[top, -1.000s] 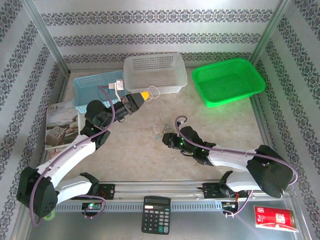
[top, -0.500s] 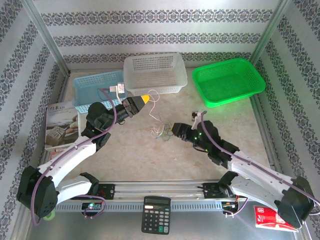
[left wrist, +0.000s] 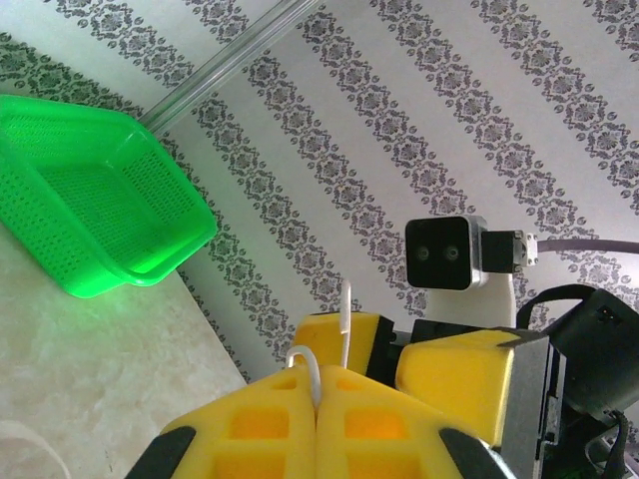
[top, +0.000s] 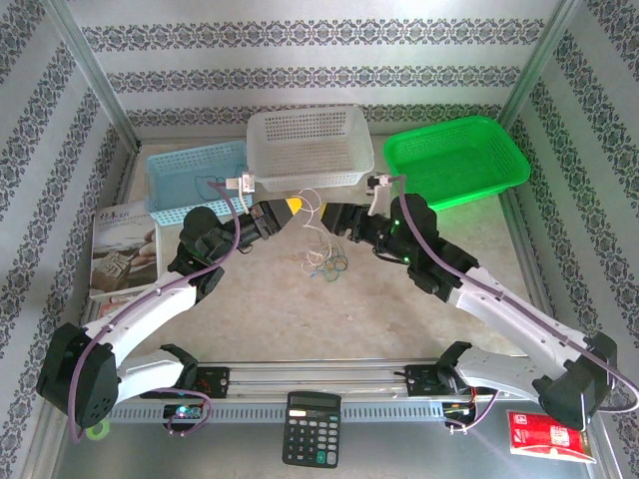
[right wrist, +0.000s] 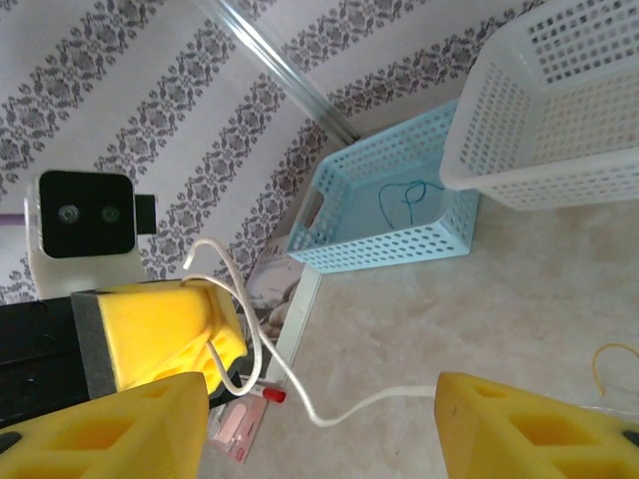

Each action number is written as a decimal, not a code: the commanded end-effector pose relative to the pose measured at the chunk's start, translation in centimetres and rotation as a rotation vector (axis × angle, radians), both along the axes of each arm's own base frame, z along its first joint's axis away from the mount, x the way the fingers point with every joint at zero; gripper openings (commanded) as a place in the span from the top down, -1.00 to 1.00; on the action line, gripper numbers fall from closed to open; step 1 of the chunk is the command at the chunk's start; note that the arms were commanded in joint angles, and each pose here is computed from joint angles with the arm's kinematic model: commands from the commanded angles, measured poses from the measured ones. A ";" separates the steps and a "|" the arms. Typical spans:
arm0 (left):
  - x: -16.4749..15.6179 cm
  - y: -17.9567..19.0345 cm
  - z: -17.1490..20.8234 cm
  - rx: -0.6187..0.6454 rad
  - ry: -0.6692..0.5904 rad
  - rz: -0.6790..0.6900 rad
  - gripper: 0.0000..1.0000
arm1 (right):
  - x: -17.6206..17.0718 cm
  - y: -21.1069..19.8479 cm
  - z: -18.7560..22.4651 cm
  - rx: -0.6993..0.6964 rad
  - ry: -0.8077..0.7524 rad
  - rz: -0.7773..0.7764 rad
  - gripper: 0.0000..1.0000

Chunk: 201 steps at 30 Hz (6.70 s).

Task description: Untangle the cables

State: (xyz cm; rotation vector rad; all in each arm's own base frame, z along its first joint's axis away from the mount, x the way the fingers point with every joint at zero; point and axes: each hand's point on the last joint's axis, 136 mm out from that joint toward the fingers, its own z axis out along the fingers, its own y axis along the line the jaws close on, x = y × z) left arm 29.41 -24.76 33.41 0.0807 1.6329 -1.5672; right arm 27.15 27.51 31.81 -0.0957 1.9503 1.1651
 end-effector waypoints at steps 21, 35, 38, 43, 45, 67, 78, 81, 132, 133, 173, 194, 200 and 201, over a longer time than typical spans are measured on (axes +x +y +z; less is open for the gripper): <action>-0.4 0.2 0.1 -0.020 -0.060 -0.014 1.00 | 3.4 1.2 7.0 0.054 -0.143 -0.013 1.00; 0.6 0.0 -1.6 -0.023 -0.018 -0.001 -0.58 | 8.9 -6.7 13.6 -0.034 -0.333 -0.270 1.00; 0.8 0.0 -1.9 -0.009 -0.018 0.005 -0.95 | 10.8 -9.6 14.5 -0.074 -0.340 -0.349 1.00; 1.3 0.0 -2.4 0.021 -0.012 0.026 -1.00 | 15.2 -15.7 14.2 -0.111 -0.310 -0.512 1.00; 1.4 -0.1 -2.6 0.037 -0.012 0.030 -1.00 | 17.1 -18.4 13.6 -0.124 -0.287 -0.577 1.00; 3.0 -0.5 -2.9 0.094 -0.015 0.053 -1.00 | 30.9 -27.9 -13.9 -0.252 0.295 -0.692 1.00; 2.7 -0.5 -2.0 0.067 -0.027 0.043 -1.00 | 25.9 -26.3 -22.6 -0.251 0.577 -0.711 1.00; 2.6 -0.4 -1.8 0.051 -0.029 0.042 -1.00 | 24.5 -25.4 -23.2 -0.242 0.610 -0.694 1.00; 2.7 3.1 -13.8 0.470 0.220 0.207 -0.97 | 3.5 -8.5 -15.3 -0.307 0.212 -0.308 -0.04; 2.6 3.2 -14.4 0.499 0.232 0.198 -0.94 | 2.9 -8.0 -16.0 -0.319 0.218 -0.298 -0.04; 2.6 2.6 -15.6 0.552 0.265 0.149 -1.00 | 7.8 -5.6 -26.5 -0.470 0.387 -0.210 0.41; 2.4 2.6 -15.8 0.532 0.266 0.150 -1.00 | 7.1 -4.2 -27.2 -0.346 0.436 -0.099 0.56; 2.4 2.5 -15.8 0.529 0.265 0.146 -1.00 | 5.6 -5.1 -26.6 -0.325 0.430 -0.104 0.71; 2.4 2.5 -15.7 0.527 0.264 0.147 -1.00 | 5.4 -5.4 -26.2 -0.321 0.422 -0.112 0.70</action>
